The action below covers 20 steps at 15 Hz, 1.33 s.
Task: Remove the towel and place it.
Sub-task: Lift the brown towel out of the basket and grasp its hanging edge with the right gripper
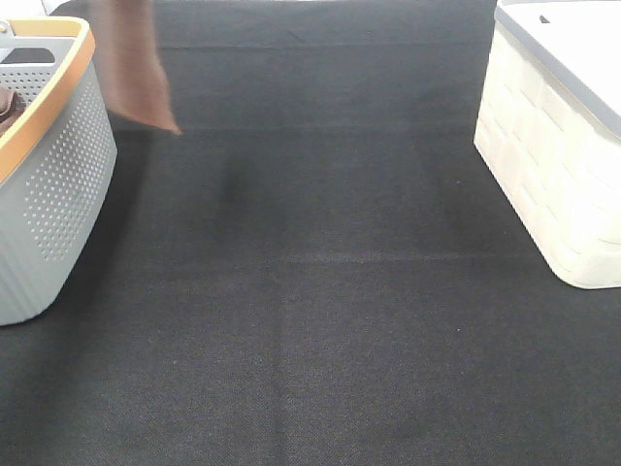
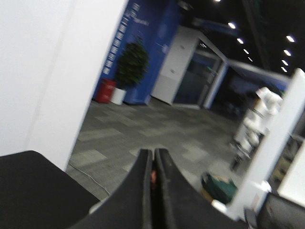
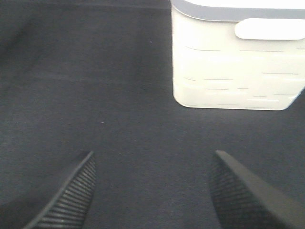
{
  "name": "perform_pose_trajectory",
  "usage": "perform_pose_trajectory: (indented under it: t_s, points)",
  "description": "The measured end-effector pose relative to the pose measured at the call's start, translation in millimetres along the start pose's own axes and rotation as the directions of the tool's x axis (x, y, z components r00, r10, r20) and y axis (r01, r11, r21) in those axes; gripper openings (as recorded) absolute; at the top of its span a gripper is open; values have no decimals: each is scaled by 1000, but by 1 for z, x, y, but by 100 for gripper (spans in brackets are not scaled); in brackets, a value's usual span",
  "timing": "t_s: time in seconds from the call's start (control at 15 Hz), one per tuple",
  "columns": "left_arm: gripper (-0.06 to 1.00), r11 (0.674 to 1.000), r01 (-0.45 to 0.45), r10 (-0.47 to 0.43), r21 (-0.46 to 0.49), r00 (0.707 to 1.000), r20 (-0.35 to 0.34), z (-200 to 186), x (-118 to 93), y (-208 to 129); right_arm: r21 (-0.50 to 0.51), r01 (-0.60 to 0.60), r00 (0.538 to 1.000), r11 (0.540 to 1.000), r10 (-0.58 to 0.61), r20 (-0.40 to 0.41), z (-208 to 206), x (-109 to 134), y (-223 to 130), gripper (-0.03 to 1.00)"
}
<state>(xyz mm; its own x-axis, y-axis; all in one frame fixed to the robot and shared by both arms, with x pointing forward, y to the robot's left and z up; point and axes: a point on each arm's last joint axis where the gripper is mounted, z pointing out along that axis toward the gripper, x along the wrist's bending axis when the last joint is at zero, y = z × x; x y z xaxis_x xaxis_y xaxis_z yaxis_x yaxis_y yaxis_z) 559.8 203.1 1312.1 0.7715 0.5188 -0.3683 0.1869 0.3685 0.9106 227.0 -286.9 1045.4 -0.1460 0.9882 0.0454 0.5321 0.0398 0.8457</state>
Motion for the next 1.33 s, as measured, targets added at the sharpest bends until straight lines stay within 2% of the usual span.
perform_pose_trajectory:
  t_s: [0.2, 0.33, 0.4, 0.47, 0.67, 0.73, 0.93, 1.07, 1.13, 1.33]
  points:
    - [0, 977, -116, 83, 178, 980, 182, 1, -19, -20, -8, -20, 999, 1000, 20, -46, 0, 4, 1, 65]
    - [0, 938, -222, 144, 267, 948, 282, -3, -25, -31, -12, -28, 998, 1000, 27, -64, 0, 6, 2, 65]
    - [0, 909, -289, 192, 300, 930, 313, -5, -25, -36, 23, -31, 996, 999, 33, -79, 4, 6, 5, 65]
    - [0, 903, -302, 205, 305, 927, 313, -5, -24, -37, 41, -30, 996, 999, 34, -86, 7, 7, 7, 65]
    - [0, 864, -352, 255, 359, 923, 289, -6, -18, -42, 199, 19, 986, 980, 14, -165, 31, 9, 23, 65]
    - [0, 856, -361, 266, 371, 922, 283, -7, -17, -43, 214, 24, 982, 977, 16, -186, 38, 10, 31, 65]
    - [0, 835, -376, 286, 403, 920, 266, -7, -14, -45, 102, 11, 961, 995, 18, -276, 63, 14, 59, 65]
    - [0, 821, -364, 285, 439, 929, 238, -8, -10, -47, 29, -8, 922, 1000, 19, -386, 76, 22, 75, 65]
    - [0, 810, -370, 294, 455, 928, 229, -9, -9, -48, -7, -1, 881, 1000, -2, -472, 87, 27, 85, 65]
    - [0, 797, -378, 308, 471, 925, 221, -9, -7, -49, -106, 41, 839, 994, -92, -536, 111, 29, 99, 65]
